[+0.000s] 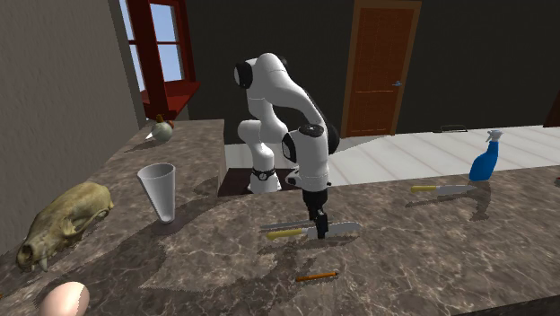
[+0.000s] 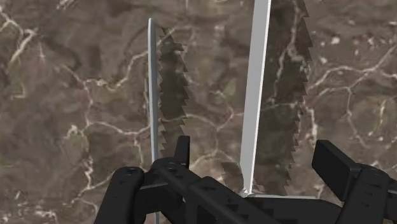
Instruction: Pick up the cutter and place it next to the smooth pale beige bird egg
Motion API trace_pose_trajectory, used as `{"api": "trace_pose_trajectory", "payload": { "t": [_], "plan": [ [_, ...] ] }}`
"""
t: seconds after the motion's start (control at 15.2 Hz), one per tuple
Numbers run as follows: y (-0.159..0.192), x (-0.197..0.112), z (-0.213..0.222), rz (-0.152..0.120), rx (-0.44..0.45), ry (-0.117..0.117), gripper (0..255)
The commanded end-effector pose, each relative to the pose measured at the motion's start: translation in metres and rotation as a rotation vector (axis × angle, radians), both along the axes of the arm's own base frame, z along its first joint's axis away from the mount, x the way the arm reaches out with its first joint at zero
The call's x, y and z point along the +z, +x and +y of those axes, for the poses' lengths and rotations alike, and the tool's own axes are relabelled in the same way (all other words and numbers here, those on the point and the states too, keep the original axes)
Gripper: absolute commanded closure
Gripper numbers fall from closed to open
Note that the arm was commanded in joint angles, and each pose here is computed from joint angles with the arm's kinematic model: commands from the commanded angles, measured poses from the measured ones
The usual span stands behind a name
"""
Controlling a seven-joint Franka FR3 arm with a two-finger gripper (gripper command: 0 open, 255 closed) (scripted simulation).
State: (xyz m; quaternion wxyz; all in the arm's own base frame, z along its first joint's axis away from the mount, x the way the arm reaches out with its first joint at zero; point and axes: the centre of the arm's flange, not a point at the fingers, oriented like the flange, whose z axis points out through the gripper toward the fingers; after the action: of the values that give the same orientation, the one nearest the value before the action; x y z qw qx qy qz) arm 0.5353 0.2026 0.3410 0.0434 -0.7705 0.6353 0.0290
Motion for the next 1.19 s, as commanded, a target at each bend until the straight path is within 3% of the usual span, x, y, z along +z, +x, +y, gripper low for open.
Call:
{"api": "trace_pose_trajectory", "payload": {
  "t": [0.0,0.59,0.66,1.12],
  "plan": [
    [0.0002,-0.0101,0.0006,-0.001,-0.001,0.0,0],
    [0.0002,-0.0131,0.0009,-0.001,-0.001,0.0,0],
    [0.0002,-0.0131,0.0009,-0.001,-0.001,0.0,255],
    [0.0002,-0.0131,0.0009,-0.001,-0.001,0.0,255]
  ]
}}
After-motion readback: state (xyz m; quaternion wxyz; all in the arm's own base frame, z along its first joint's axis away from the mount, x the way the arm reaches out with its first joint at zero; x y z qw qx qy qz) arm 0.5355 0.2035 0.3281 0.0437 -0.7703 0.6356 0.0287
